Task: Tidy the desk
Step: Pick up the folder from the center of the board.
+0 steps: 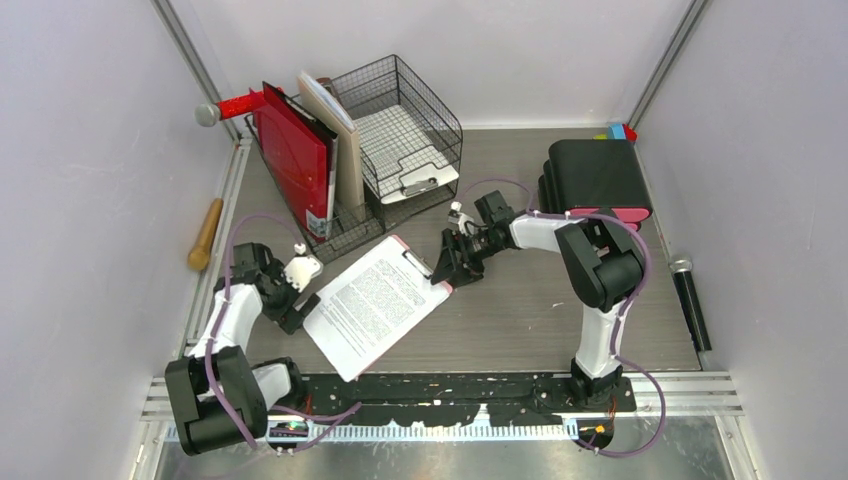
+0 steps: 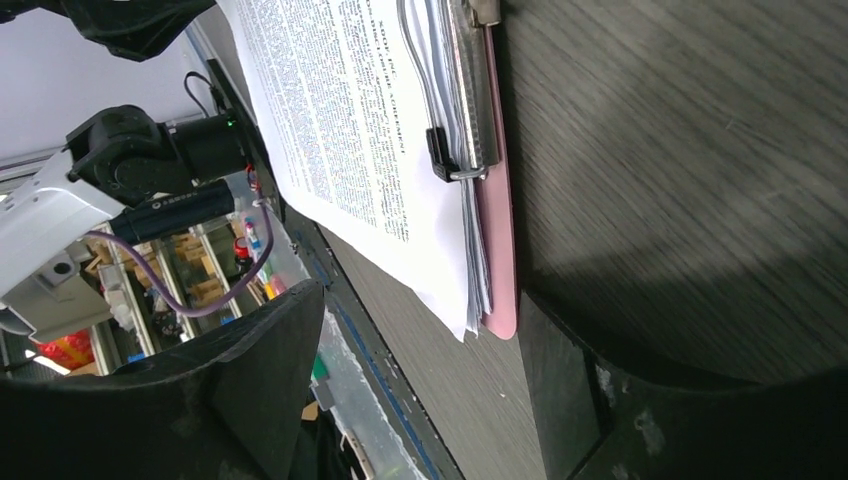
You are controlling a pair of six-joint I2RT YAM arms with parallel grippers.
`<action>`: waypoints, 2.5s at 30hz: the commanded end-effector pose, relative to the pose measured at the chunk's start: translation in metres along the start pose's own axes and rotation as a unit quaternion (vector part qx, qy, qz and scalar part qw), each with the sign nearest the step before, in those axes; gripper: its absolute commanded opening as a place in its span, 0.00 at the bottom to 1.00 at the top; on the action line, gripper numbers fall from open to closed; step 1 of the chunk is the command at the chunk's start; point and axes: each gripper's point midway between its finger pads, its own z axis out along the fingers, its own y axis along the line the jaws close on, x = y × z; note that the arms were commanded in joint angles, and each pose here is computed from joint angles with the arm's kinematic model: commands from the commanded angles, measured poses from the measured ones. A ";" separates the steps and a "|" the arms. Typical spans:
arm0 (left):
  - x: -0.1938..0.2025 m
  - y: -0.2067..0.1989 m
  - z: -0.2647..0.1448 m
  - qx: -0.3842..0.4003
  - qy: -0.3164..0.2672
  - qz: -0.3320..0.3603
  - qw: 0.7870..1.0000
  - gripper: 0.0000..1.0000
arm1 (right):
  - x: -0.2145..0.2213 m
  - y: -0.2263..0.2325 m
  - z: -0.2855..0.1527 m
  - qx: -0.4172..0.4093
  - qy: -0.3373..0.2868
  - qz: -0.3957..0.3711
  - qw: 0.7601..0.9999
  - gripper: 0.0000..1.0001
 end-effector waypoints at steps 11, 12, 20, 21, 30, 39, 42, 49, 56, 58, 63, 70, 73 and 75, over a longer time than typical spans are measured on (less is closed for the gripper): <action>-0.016 -0.007 0.015 -0.024 -0.021 0.054 0.998 0.99 | -0.029 0.014 0.018 -0.074 -0.018 0.028 0.997 0.71; -0.017 -0.008 0.015 -0.025 -0.021 0.055 0.998 0.99 | -0.030 0.014 0.019 -0.077 -0.019 0.029 0.996 0.71; -0.024 -0.010 0.016 -0.029 -0.027 0.056 0.998 0.99 | -0.030 0.028 0.030 -0.099 -0.016 0.021 0.995 0.63; -0.025 -0.010 0.016 -0.031 -0.027 0.055 0.998 0.99 | -0.030 0.030 0.030 -0.102 -0.017 0.017 0.995 0.60; -0.025 -0.008 0.012 -0.049 -0.037 0.056 0.997 0.99 | -0.032 0.047 0.015 -0.112 -0.022 -0.017 0.993 0.36; -0.033 -0.005 0.000 -0.069 -0.060 0.051 0.994 0.99 | -0.036 0.049 -0.014 -0.102 -0.043 -0.026 0.993 0.17; -0.038 -0.006 -0.006 -0.067 -0.067 0.040 0.995 0.99 | -0.037 0.047 -0.027 -0.101 -0.052 -0.018 0.993 0.09; -0.066 -0.011 -0.036 -0.045 -0.112 0.007 0.993 0.99 | -0.023 0.061 -0.067 -0.111 -0.061 -0.050 0.991 0.01; -0.117 -0.032 -0.081 0.033 -0.197 -0.036 0.979 0.99 | 0.013 0.099 -0.119 -0.129 -0.067 -0.127 0.981 0.00; -0.131 -0.038 -0.092 0.055 -0.221 -0.051 0.972 0.99 | 0.012 0.112 -0.138 -0.140 -0.088 -0.144 0.976 0.00; -0.160 -0.045 -0.120 0.091 -0.271 -0.081 0.955 0.99 | 0.009 0.137 -0.179 -0.171 -0.133 -0.173 0.961 0.00; -0.200 -0.051 -0.160 0.138 -0.338 -0.118 0.923 0.99 | -0.004 0.153 -0.205 -0.164 -0.169 -0.193 0.952 0.00; -0.211 -0.055 -0.171 0.161 -0.359 -0.136 0.909 0.99 | -0.023 0.161 -0.218 -0.158 -0.213 -0.208 0.941 0.00; -0.217 -0.057 -0.174 0.177 -0.367 -0.155 0.900 0.99 | -0.037 0.168 -0.227 -0.169 -0.243 -0.195 0.935 0.00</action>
